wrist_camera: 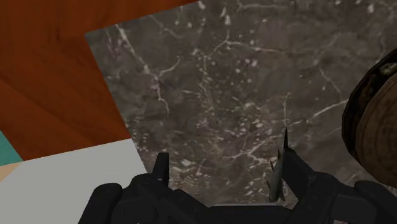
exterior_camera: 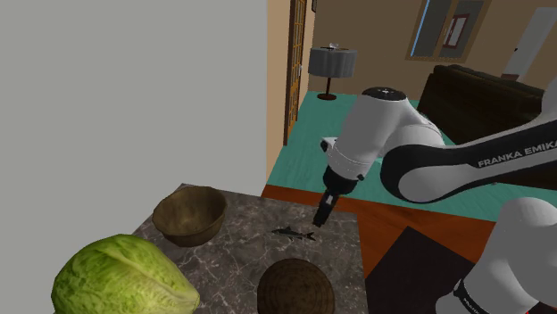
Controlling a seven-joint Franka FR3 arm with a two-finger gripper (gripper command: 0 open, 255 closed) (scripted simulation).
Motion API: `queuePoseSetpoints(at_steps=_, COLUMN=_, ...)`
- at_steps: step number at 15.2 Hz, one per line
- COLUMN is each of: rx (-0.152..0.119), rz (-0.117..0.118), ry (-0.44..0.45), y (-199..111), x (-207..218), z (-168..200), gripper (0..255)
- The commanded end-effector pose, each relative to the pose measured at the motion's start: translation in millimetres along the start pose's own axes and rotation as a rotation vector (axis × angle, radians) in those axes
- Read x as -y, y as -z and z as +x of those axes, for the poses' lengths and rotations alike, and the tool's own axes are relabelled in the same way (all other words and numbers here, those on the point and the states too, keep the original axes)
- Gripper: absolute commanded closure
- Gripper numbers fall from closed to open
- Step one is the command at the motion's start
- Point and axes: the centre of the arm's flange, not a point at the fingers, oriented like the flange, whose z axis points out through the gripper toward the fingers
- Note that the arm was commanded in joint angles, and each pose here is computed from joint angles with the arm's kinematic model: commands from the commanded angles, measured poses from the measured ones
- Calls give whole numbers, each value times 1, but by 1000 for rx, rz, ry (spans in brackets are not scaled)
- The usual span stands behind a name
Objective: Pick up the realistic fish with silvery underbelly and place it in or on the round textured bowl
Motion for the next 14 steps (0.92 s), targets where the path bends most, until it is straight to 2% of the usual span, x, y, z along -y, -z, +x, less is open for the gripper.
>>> queuePoseSetpoints(at_steps=1, rx=-39, rz=14, ry=33, y=-8, x=21, z=6, gripper=0)
queuePoseSetpoints(at_steps=5, rx=-104, rz=38, ry=93, y=-25, x=57, z=18, gripper=0)
queuePoseSetpoints(at_steps=14, rx=-104, rz=38, ry=93, y=-65, x=59, z=22, gripper=0)
